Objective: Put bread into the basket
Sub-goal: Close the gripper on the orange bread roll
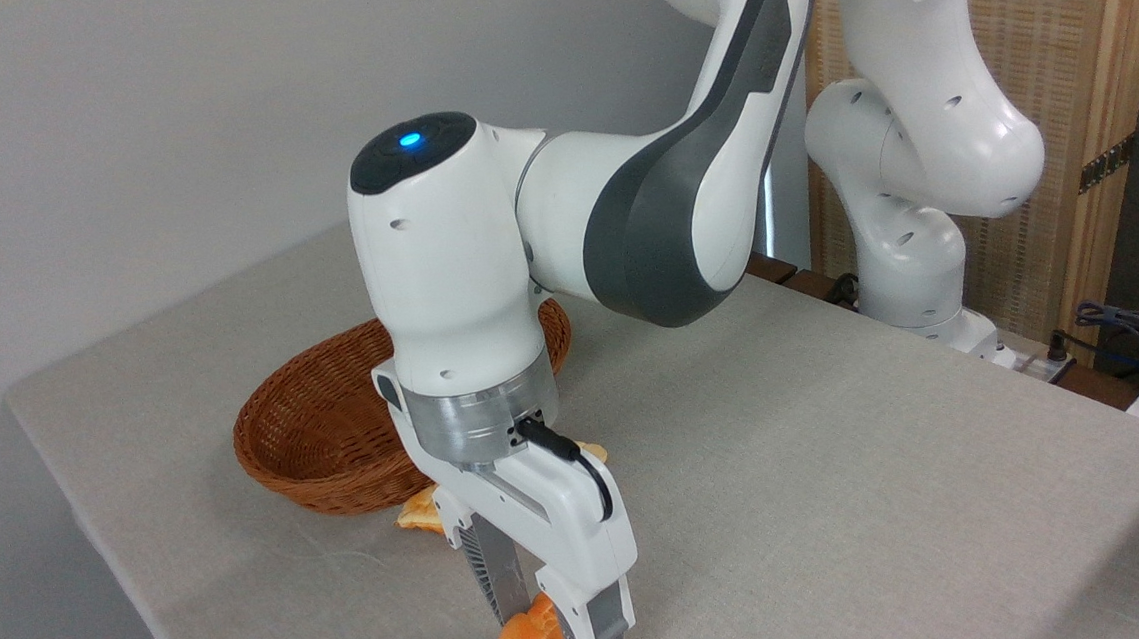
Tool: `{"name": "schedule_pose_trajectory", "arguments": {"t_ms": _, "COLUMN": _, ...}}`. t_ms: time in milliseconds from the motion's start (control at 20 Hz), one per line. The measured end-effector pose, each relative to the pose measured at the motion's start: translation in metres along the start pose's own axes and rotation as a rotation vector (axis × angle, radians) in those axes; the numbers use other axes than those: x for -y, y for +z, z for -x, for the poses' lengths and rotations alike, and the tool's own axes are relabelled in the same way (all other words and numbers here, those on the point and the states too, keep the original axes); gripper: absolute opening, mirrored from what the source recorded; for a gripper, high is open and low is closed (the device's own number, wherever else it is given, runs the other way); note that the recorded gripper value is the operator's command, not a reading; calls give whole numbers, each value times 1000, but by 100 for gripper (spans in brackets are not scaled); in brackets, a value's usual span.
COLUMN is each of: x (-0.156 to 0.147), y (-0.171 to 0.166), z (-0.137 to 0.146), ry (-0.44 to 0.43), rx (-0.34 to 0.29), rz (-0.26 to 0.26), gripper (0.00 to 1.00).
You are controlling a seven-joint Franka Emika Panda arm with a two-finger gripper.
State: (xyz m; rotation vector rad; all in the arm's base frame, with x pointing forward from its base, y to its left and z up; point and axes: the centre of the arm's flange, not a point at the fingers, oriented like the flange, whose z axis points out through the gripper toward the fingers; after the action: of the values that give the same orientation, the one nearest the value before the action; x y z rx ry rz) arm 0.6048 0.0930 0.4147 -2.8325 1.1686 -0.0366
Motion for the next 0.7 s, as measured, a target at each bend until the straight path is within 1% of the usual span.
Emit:
{"name": "schedule_pose_trajectory", "arguments": {"t_ms": 100, "x": 0, "y": 2, "z": -1, "ry": 2, "rx": 3, "rz": 2, "gripper": 53}}
{"name": "schedule_pose_trajectory", "arguments": {"t_ms": 150, "x": -1, "y": 2, "z": -1, "ry": 2, "rx": 3, "rz": 2, "gripper": 41}}
{"name": "schedule_pose_trajectory", "arguments": {"t_ms": 200, "x": -1, "y": 3, "z": -1, "ry": 2, "rx": 3, "rz": 2, "gripper": 38}}
{"name": "schedule_pose_trajectory", "arguments": {"t_ms": 700, "x": -1, "y": 3, "z": -2, "ry": 4, "rx": 3, "rz": 3, "gripper": 40}}
